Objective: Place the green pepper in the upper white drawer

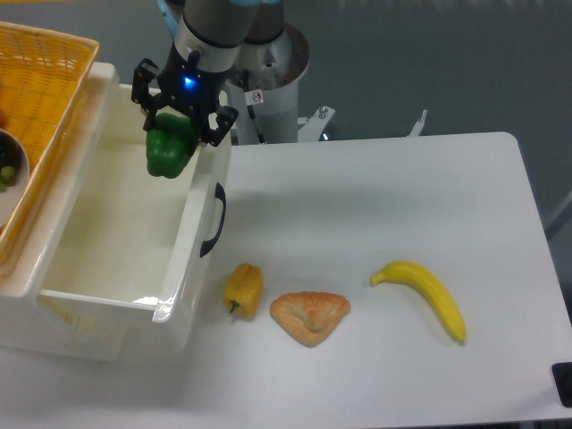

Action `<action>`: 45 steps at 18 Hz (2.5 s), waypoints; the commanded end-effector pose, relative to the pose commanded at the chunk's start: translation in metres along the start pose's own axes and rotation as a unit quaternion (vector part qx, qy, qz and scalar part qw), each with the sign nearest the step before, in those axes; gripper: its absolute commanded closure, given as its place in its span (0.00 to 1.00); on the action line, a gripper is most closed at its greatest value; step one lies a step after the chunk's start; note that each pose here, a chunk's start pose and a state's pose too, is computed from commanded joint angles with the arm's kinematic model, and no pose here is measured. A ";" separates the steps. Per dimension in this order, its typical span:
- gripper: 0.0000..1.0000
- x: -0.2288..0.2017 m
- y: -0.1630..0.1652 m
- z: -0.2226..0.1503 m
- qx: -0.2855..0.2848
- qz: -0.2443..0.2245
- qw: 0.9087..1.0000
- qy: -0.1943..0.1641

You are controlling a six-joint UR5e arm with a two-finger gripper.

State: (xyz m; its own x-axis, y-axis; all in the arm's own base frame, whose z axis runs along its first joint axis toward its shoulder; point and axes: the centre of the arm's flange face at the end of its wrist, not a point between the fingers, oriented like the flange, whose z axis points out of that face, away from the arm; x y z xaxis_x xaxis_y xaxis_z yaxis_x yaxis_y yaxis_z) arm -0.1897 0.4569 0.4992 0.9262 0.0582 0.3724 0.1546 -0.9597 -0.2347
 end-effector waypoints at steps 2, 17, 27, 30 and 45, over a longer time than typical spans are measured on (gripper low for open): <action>0.49 0.001 -0.001 0.002 -0.002 0.002 1.000 0.000; 0.00 0.003 -0.013 0.008 0.004 0.023 1.000 -0.004; 0.00 -0.038 -0.010 -0.033 0.038 0.021 0.996 -0.072; 0.00 -0.057 -0.001 -0.040 0.005 0.061 0.992 -0.111; 0.00 -0.168 0.028 -0.019 -0.098 0.081 0.983 -0.134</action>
